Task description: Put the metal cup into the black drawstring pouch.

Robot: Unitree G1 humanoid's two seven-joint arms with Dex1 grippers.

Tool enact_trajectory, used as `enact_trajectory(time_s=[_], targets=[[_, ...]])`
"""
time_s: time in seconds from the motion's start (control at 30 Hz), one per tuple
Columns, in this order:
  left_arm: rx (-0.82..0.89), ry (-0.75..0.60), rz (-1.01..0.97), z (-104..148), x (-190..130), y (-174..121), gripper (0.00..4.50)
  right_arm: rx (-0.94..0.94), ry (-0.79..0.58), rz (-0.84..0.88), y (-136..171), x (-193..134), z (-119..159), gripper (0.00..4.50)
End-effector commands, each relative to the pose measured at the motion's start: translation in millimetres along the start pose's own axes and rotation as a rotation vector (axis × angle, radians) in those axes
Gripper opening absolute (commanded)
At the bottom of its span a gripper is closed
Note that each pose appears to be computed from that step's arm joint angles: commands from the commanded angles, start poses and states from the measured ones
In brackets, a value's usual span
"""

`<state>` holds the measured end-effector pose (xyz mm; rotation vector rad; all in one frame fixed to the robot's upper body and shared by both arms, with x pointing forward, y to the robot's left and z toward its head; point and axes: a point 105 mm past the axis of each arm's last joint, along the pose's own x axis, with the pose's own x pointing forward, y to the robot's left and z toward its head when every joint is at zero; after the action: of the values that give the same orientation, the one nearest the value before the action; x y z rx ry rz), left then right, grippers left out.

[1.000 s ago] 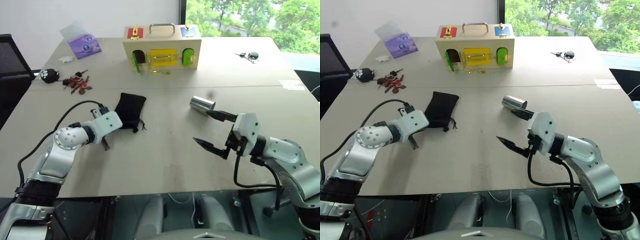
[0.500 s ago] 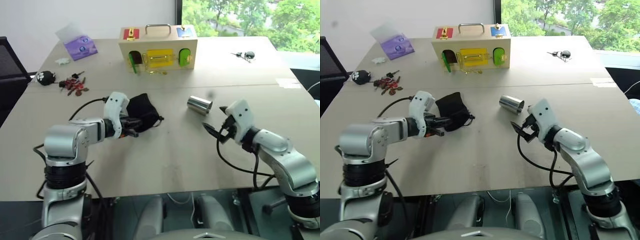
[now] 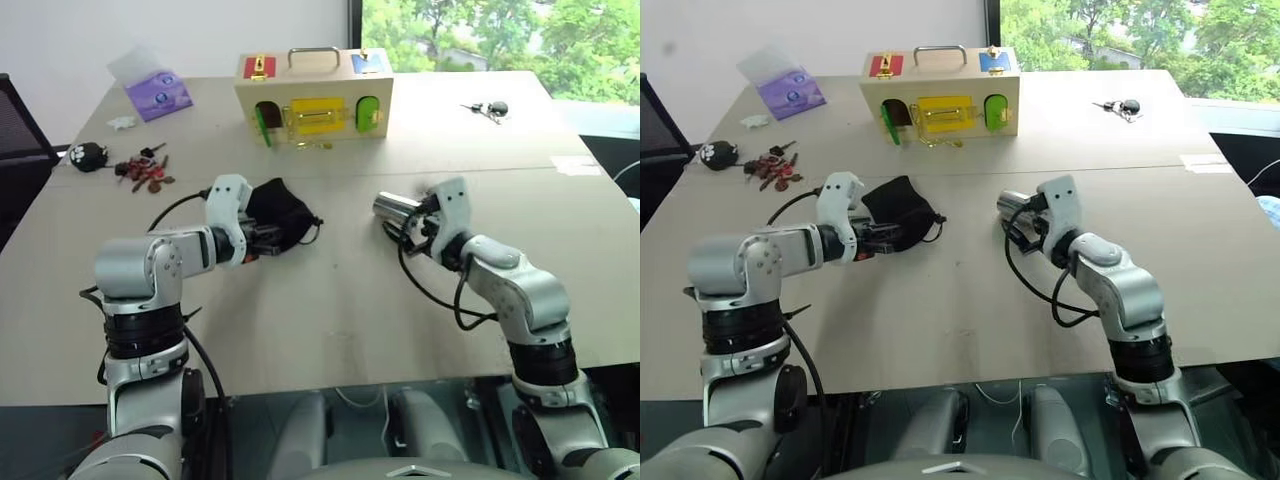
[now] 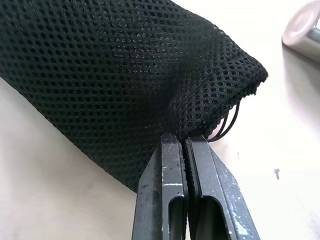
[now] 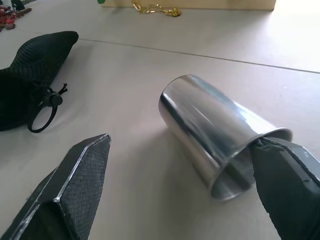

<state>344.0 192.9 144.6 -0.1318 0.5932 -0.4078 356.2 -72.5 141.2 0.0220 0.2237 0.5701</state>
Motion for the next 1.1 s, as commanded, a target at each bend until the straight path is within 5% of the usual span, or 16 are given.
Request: enact_trajectory(time_s=[0.03, 0.17, 0.27, 0.53, 1.1], targets=[[0.027, -0.059, 0.026, 16.8, -10.1, 3.6, 0.03, -0.007, -0.054, -0.002, 0.0, 4.9, 15.5, 4.50], [0.027, -0.073, 0.043, 20.4, -15.0, 5.3, 0.03, 0.008, -0.068, 0.002, -1.7, 10.9, 18.7, 4.50], [0.020, -0.074, 0.050, 20.3, -18.5, 6.8, 0.00, 0.018, -0.081, 0.011, -1.6, 15.5, 20.7, 3.68], [-0.001, -0.064, 0.071, 16.4, -23.9, 10.4, 0.00, -0.003, -0.120, 0.085, 8.0, 30.3, 22.5, 0.03], [-0.134, -0.040, -0.094, 18.6, -5.6, -12.1, 0.00, -0.088, -0.246, 0.592, 86.5, -24.3, 30.1, 0.03]])
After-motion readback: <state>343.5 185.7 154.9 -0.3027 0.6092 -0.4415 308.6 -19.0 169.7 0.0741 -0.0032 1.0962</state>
